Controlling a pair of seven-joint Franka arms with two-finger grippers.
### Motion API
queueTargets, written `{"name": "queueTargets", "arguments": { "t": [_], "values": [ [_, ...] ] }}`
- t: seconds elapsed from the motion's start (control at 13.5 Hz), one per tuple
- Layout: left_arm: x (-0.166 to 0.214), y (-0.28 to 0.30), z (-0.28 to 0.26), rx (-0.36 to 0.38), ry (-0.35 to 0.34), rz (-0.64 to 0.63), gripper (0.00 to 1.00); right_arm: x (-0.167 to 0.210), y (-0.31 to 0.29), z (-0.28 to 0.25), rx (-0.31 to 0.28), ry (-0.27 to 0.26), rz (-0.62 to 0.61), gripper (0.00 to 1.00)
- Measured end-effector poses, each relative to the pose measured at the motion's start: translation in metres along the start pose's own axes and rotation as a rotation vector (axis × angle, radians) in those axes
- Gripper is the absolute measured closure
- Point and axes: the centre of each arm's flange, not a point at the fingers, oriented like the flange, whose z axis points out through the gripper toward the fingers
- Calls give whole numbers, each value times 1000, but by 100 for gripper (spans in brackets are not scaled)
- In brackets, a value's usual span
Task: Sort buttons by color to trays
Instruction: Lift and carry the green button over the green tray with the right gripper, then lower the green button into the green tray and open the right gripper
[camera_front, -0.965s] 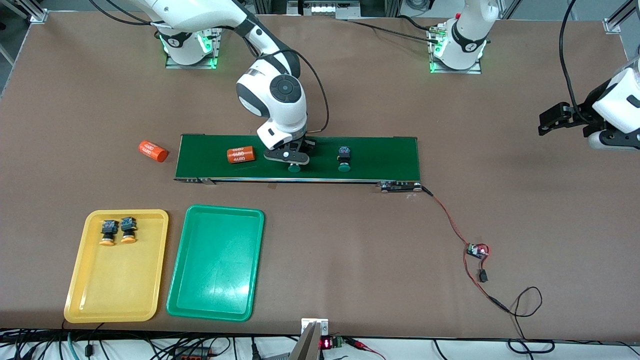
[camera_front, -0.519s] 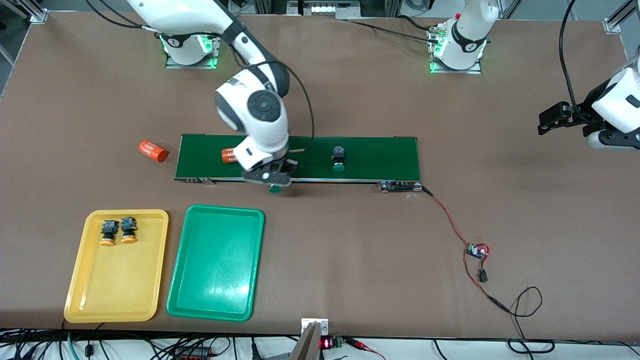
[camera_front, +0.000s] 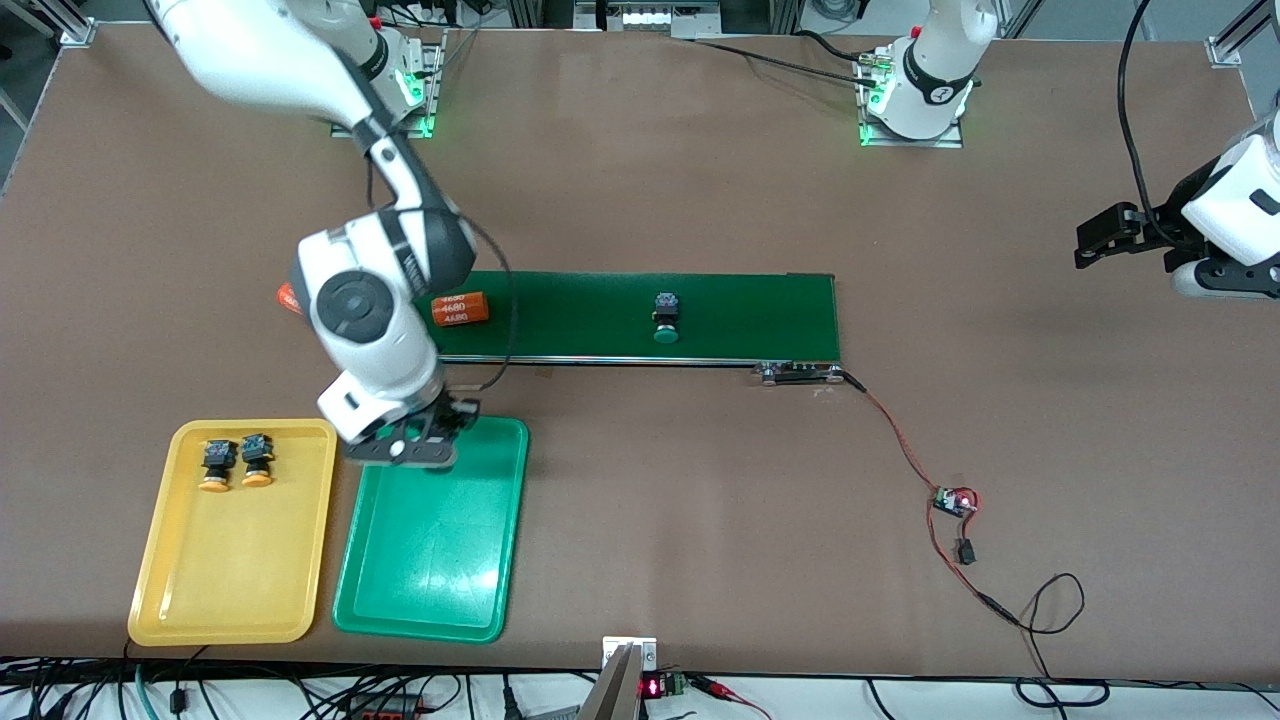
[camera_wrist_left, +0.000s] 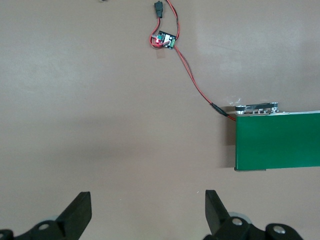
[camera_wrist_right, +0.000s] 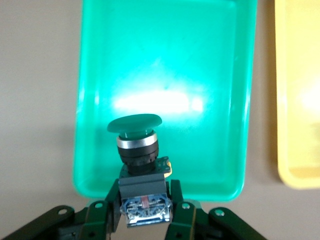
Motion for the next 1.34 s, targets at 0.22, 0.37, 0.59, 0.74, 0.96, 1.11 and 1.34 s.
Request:
{"name": "queueTargets", "arguments": {
  "t": [0.22, 0.37, 0.59, 0.74, 0.96, 1.11, 1.34],
  "values": [
    [-1, 0, 0, 0, -5, 1, 0, 24, 25, 38, 20, 31, -10, 59],
    [-1, 0, -2, 0, -3, 1, 0, 31, 36, 64, 38, 61, -4, 59],
    [-1, 0, -3, 0, -2, 1, 0, 34, 42, 100, 60, 103, 0, 59],
    [-1, 0, -2, 0, -5, 1, 0, 33, 42, 115, 65, 113, -5, 57],
    [-2, 0, -2, 0, -13, 1, 0, 37, 52, 123, 74, 163, -65, 43],
    [-3, 0, -2, 0, -16, 1, 0, 37, 59, 128, 73, 179, -76, 24],
    [-3, 0, -2, 0, -17, 1, 0, 35, 51, 122, 80, 187, -88, 0]
  ]
}}
